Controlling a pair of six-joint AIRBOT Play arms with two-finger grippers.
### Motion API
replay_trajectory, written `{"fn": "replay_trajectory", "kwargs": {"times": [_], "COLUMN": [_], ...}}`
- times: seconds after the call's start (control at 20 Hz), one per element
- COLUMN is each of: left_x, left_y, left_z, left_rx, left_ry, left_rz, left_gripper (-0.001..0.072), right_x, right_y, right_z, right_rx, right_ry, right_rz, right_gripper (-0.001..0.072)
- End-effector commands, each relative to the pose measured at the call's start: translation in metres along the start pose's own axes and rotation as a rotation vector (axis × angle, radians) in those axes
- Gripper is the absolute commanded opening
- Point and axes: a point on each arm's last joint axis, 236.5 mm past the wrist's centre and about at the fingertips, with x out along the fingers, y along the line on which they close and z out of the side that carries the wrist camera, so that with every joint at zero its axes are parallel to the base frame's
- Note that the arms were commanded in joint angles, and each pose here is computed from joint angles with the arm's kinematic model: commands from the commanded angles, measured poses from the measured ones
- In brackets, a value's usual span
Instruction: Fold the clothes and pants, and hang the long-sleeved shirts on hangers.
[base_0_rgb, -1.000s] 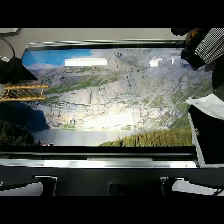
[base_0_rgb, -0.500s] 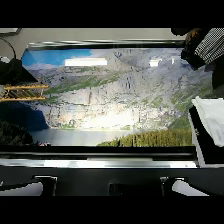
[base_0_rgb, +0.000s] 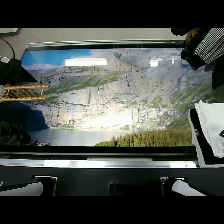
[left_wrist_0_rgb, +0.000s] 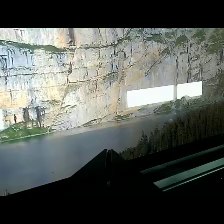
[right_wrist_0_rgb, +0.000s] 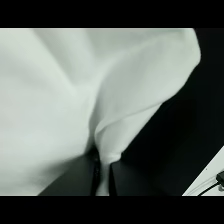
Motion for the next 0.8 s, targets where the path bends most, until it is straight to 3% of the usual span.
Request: {"fn": "replay_trajectory", "kwargs": {"times": [0.0,0.4,0.55,0.65,0.75], "left_x": [0.0,0.0,0.0,0.0,0.001], "left_y": [0.0,0.0,0.0,-0.001,-0.002], "left_z": [0.0,0.0,0.001,0.004,0.013], "left_rx": [0.001,0.001,0.001,0.002,0.006], "left_ry": [-0.001,-0.001,-0.005,-0.019,-0.054], "left_rz": [0.0,0.0,0.0,-0.001,0.003], "left_gripper": [0.0022,0.0021,0.0022,0.0021,0.0021], "right_x": [0.007,0.015,0.013,0.004,-0.025], "right_y": [-0.005,-0.018,-0.022,-0.018,0.008], "right_z": [-0.01,-0.018,-0.016,-0.01,0.013], "right_rx": [-0.02,-0.058,-0.045,-0.022,0.011], "right_ry": [0.031,0.044,0.037,-0.008,-0.133], "right_rz": [-0.03,-0.096,-0.108,-0.063,0.111], "right_gripper": [0.003,0.0044,0.0407,0.0434,0.0406]}}
